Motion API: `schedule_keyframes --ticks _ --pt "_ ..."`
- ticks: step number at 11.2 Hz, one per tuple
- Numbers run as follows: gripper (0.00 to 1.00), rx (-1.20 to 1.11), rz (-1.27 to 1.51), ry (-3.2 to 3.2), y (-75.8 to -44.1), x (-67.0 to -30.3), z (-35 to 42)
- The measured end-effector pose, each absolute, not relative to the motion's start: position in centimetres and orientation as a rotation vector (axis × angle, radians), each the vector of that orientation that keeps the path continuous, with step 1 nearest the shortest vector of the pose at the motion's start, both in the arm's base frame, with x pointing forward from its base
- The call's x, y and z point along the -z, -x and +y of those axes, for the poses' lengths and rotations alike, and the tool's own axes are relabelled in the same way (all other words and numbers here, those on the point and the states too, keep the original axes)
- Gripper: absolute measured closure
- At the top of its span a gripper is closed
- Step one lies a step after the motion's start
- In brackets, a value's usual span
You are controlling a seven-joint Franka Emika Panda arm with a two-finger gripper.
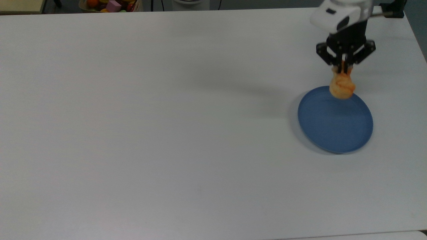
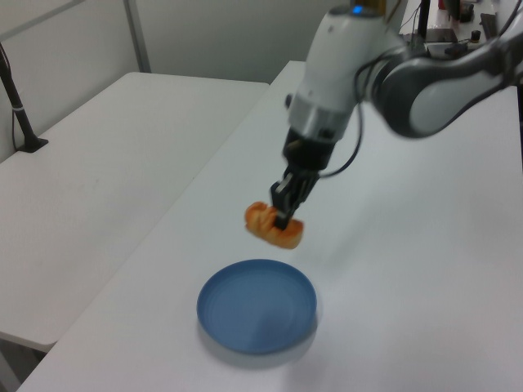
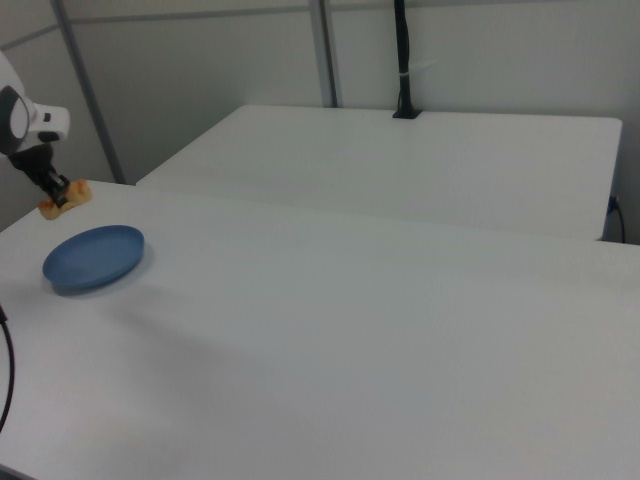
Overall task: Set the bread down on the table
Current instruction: 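Lift the bread roll off the plate and carry it beyond the plate rim, then lower the bread roll onto the table and open the gripper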
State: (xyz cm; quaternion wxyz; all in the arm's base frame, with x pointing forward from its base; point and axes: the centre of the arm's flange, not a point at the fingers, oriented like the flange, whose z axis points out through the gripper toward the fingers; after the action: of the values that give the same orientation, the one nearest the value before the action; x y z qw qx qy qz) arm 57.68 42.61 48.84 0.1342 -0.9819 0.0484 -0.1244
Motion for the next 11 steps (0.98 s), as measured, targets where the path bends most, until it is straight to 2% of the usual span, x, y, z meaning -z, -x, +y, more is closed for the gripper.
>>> schedule_keyframes --ticks 2,5,8,11 --pt "0.91 0.278 0.091 2.839 -54.0 -50.8 40.7" --pt "0.91 0.08 -0.044 2.901 -48.4 -50.5 38.4" --pt "0.91 -0.034 -0.104 2.945 -45.8 -47.1 38.4" --pt "0.91 -0.147 -0.137 2.979 -44.5 -42.9 39.2"
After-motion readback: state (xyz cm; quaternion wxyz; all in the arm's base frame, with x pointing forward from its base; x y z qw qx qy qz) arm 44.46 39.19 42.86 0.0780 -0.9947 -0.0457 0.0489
